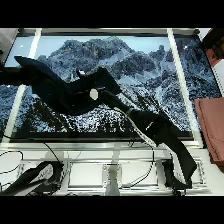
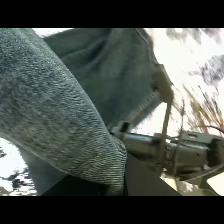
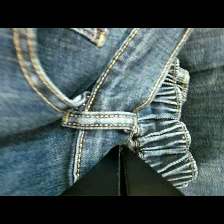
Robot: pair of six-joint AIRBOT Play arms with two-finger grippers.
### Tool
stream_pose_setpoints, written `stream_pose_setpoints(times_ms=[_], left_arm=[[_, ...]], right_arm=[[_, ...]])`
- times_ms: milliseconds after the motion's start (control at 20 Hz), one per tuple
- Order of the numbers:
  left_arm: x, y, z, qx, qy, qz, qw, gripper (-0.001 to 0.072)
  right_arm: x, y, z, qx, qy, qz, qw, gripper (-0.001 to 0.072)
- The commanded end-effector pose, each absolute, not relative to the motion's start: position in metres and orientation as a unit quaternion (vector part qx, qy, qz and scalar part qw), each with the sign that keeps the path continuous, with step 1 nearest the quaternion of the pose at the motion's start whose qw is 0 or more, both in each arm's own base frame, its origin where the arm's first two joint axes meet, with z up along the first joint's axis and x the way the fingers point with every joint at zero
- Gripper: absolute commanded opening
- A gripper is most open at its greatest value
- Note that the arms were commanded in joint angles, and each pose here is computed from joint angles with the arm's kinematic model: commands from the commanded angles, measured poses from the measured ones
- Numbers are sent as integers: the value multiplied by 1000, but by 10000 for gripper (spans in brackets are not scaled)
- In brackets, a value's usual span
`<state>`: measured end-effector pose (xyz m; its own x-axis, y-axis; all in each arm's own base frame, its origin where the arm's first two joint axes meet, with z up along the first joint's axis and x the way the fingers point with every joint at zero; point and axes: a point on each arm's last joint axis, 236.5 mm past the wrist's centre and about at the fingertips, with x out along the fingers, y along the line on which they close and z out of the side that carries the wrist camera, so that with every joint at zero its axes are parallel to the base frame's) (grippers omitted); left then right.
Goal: Fold the clothes and pants, and hang the long-sleeved shirts on hangers.
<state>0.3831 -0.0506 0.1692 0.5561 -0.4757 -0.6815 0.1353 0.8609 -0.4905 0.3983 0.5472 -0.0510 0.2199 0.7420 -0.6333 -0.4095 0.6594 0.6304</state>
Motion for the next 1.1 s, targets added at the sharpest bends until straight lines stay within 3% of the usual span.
stream_pose_setpoints(times_ms=[0,300,500,650,700,750,800,1050], left_arm=[[393,-86,153,-196,454,-204,845,64],[445,-187,118,-231,432,-232,841,64],[485,-252,89,-237,374,-234,866,64],[495,-292,49,-270,377,-227,856,70],[495,-303,34,-281,384,-223,851,198],[493,-310,21,-282,395,-223,845,536],[490,-315,13,-279,403,-224,842,681],[496,-297,41,-285,382,-224,850,691]], right_arm=[[382,529,-64,140,550,373,734,17],[419,369,-49,-55,608,307,730,18],[438,274,14,-53,619,263,738,19],[455,227,54,-26,596,235,767,19],[463,215,62,-17,586,225,778,19],[474,201,68,-7,576,212,790,19],[483,187,69,3,570,200,797,19],[528,129,78,34,520,148,841,18]])
